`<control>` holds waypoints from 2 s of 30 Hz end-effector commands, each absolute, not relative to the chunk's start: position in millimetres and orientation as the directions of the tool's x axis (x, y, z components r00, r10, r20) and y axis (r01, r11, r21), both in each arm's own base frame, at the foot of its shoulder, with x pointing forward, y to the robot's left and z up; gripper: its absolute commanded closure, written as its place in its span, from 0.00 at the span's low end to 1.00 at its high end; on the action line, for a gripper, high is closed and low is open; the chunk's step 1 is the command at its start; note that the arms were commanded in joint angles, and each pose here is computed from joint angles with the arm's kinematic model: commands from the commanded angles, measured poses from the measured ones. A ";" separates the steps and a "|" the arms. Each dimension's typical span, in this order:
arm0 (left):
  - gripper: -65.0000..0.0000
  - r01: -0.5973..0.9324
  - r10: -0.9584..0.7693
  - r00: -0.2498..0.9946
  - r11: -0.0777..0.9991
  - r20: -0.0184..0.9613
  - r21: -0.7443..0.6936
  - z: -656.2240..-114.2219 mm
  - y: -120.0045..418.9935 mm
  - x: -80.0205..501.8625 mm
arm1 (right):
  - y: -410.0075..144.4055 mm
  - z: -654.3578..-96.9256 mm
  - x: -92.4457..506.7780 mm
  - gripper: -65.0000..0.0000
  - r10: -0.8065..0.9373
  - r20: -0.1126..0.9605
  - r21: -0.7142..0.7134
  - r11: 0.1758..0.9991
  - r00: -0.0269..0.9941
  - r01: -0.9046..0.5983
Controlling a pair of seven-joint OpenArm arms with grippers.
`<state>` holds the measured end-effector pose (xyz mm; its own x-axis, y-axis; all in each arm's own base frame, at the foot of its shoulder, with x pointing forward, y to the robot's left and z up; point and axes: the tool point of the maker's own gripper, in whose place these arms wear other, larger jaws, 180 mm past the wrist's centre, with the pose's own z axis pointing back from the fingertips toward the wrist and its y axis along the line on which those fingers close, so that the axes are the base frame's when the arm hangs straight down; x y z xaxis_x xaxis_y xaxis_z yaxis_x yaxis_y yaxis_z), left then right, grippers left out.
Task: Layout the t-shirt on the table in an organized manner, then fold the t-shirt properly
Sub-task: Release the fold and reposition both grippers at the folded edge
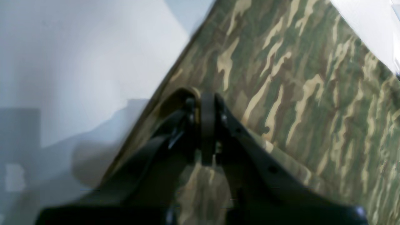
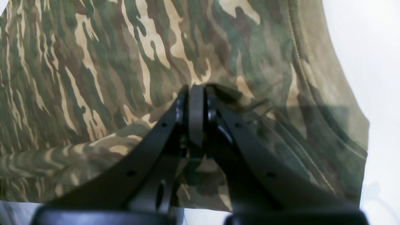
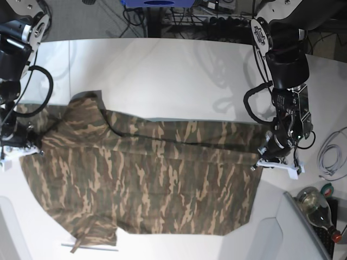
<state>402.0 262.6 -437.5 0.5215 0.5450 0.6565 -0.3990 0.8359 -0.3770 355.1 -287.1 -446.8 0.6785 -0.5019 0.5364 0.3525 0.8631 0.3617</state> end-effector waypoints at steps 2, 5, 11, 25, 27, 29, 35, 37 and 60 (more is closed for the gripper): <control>1.00 -0.365 0.519 0.497 0.852 0.695 -0.375 -421.9 261.4 417.9 | -300.5 -426.9 371.0 0.99 -0.501 0.590 0.359 0.865 0.634 0.349; 1.00 -0.339 0.494 0.522 0.868 0.695 -0.362 -424.3 251.6 419.3 | -300.1 -427.4 371.0 0.99 -0.503 0.588 0.360 0.864 0.633 0.352; 1.00 -0.336 0.493 0.518 0.869 0.699 -0.364 -422.3 250.9 420.8 | -302.1 -427.0 370.5 0.94 -0.510 0.588 0.362 0.860 0.628 0.359; 0.10 -0.294 0.452 0.432 0.889 0.780 -0.353 -379.5 263.7 429.0 | -271.4 -394.9 319.7 0.34 -0.446 0.680 0.334 0.895 0.582 0.296; 0.00 -0.295 0.444 0.398 0.891 0.803 -0.347 -367.4 271.6 424.3 | -254.1 -403.5 306.0 0.32 -0.429 0.660 0.331 0.903 0.616 0.274; 0.00 -0.327 0.448 0.362 0.882 0.817 -0.339 -362.7 289.3 406.1 | -236.6 -415.2 290.8 0.32 -0.436 0.630 0.346 0.899 0.642 0.270; 0.03 -0.440 0.444 0.352 0.856 0.824 -0.272 -377.6 334.5 329.9 | -216.3 -443.4 255.0 0.32 -0.467 0.552 0.367 0.880 0.691 0.302; 0.04 -0.435 0.429 0.377 0.864 0.821 -0.252 -385.0 338.9 310.6 | -216.2 -445.5 252.0 0.32 -0.468 0.546 0.365 0.880 0.695 0.305; 0.11 -0.391 0.397 0.459 0.893 0.795 -0.221 -407.7 340.4 268.0 | -173.3 -434.6 301.4 1.00 -0.401 0.569 0.411 0.895 0.718 0.174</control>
